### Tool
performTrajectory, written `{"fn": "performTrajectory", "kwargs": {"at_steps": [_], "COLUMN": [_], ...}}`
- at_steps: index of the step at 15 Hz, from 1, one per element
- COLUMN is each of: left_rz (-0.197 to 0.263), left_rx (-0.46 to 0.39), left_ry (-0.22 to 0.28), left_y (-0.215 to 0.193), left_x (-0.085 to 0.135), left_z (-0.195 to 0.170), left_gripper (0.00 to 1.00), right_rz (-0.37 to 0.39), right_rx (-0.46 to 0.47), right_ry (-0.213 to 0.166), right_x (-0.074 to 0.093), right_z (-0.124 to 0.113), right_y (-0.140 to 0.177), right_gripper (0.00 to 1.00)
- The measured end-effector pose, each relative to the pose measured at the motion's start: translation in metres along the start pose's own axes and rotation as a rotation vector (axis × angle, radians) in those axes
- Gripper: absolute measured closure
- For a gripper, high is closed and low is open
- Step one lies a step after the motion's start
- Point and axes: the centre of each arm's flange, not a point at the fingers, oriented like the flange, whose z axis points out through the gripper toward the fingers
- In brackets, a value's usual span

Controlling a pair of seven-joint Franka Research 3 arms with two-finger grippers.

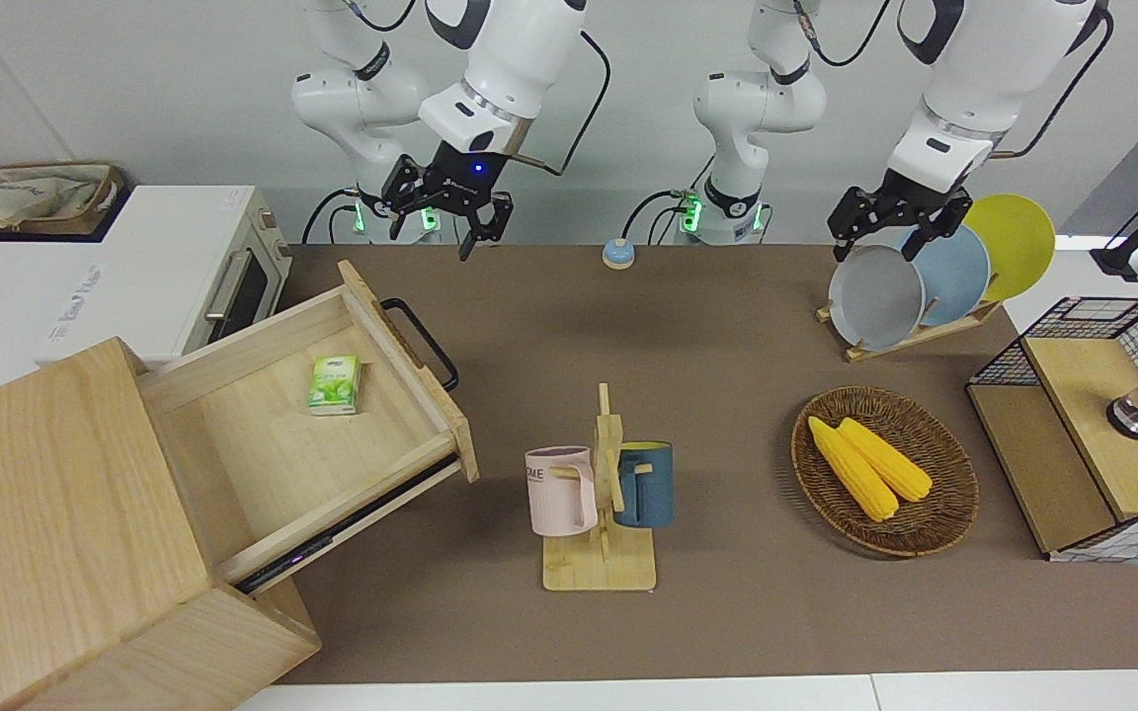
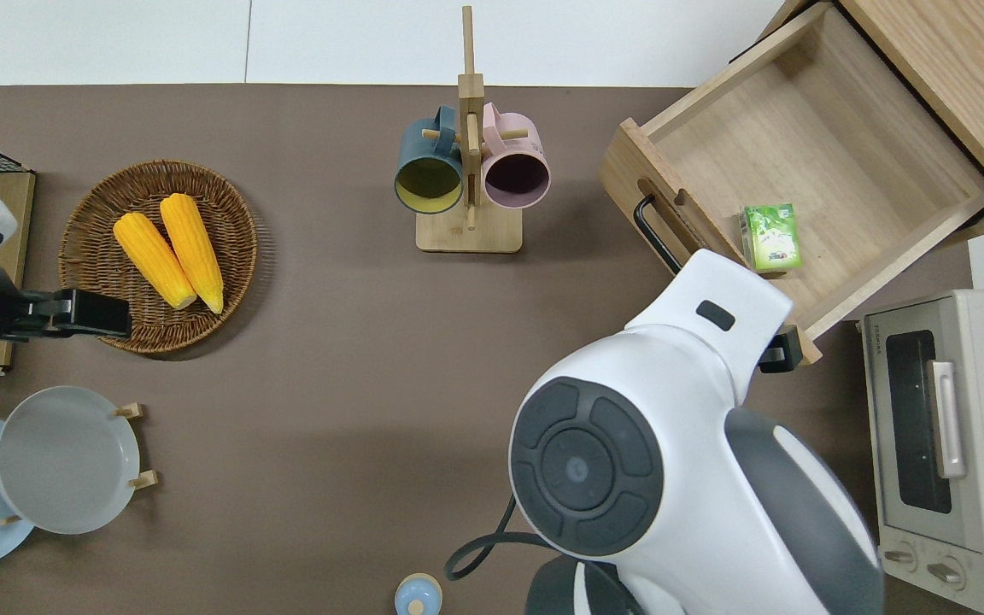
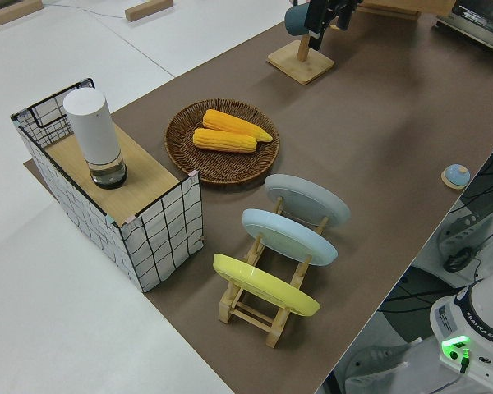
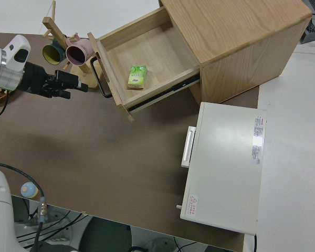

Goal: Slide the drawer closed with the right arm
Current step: 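Move the right gripper toward the black handle of the open drawer, then hook the right gripper onto the drawer's black handle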

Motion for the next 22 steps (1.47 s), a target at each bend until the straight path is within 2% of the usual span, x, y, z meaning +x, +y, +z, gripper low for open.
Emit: {"fn": "performTrajectory", "kwargs": {"at_steps": [2,6,11,14,18,20,22], "left_rz": [0.000,0.000,0.000,0.000,0.000,0.000,0.000], "left_rx": [0.000,0.000,0.000,0.000,0.000,0.000,0.000], "left_ry": [0.000,0.000,0.000,0.000,0.000,0.000,0.000], "left_y": [0.000,0.000,0.000,0.000,0.000,0.000,0.000], "left_x": [0.000,0.000,0.000,0.000,0.000,0.000,0.000], "left_z": [0.000,0.000,0.000,0.000,0.000,0.000,0.000], "left_gripper": [0.01,0.00,0.00,0.01,0.00,0.00,0.00], "right_rz": [-0.019,-0.010,-0.017,-0.047,-0.072,-0.081,-0.111], "right_rx": [-0.055,-0.188,-0.409,-0.534,-0.627,-0.678,-0.770], "right_ry": [0.028,0.099,0.199,0.255,0.319,0.340,0.374], "right_x": [0.000,-0.009,-0.019,-0.018,-0.013,-0.011,-0.009], "right_z": [0.001,0.016,0.075,0.099,0.106,0.110,0.125], "right_y": [-0.010,-0.066,-0.121,-0.130,-0.129,-0.128,-0.132], "right_gripper": [0.00,0.00,0.01,0.01,0.01,0.02,0.03]}}
